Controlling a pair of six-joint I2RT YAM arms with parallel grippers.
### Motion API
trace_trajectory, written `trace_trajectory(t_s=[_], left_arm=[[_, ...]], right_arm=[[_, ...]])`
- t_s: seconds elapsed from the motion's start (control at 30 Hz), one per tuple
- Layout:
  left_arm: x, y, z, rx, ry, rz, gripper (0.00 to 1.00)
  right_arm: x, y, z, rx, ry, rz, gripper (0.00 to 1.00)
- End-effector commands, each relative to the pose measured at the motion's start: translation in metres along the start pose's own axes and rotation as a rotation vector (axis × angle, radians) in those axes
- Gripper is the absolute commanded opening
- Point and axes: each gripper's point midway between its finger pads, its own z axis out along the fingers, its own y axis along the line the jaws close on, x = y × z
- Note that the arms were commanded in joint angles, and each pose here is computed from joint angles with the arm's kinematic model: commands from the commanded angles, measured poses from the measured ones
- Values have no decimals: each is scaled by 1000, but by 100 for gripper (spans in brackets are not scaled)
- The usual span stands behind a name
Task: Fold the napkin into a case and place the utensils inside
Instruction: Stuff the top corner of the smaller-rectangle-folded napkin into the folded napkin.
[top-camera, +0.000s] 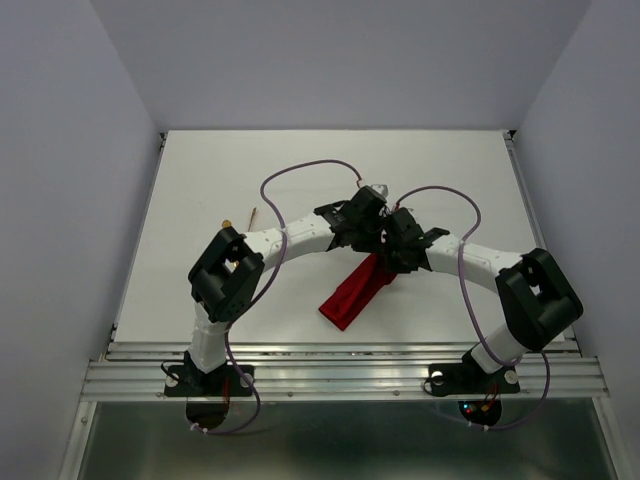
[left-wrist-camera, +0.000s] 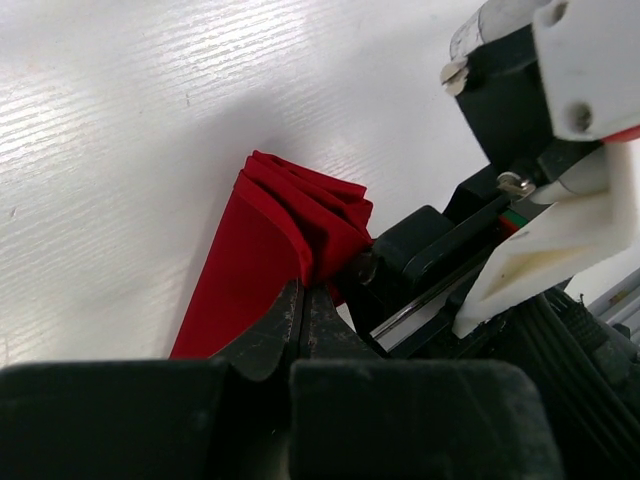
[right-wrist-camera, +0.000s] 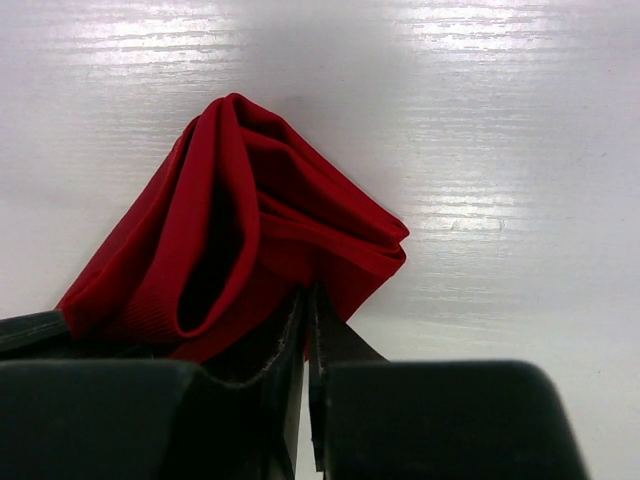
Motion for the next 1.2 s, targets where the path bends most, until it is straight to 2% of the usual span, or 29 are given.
trace_trajectory(t_s=[0.0,0.03,0.13,0.6,1.17], left_arm=[[0,-3,-1,21,-11,-1,0],[3,-2,1,23,-3,-1,0],[10,0,6,31,21,3,0],[37,6,24,55,114,11,0],[52,19,31,24,181,87,0]], right_arm=[[-21,8,-6,-19,-84,43,7],[-22,9,-8,-25,-91,53,3],[-21,13,-9,-46,-91,70,1],[-28,8,-15,-106,-111,192,1],[-24,17,-20,-186,-99,224,1]])
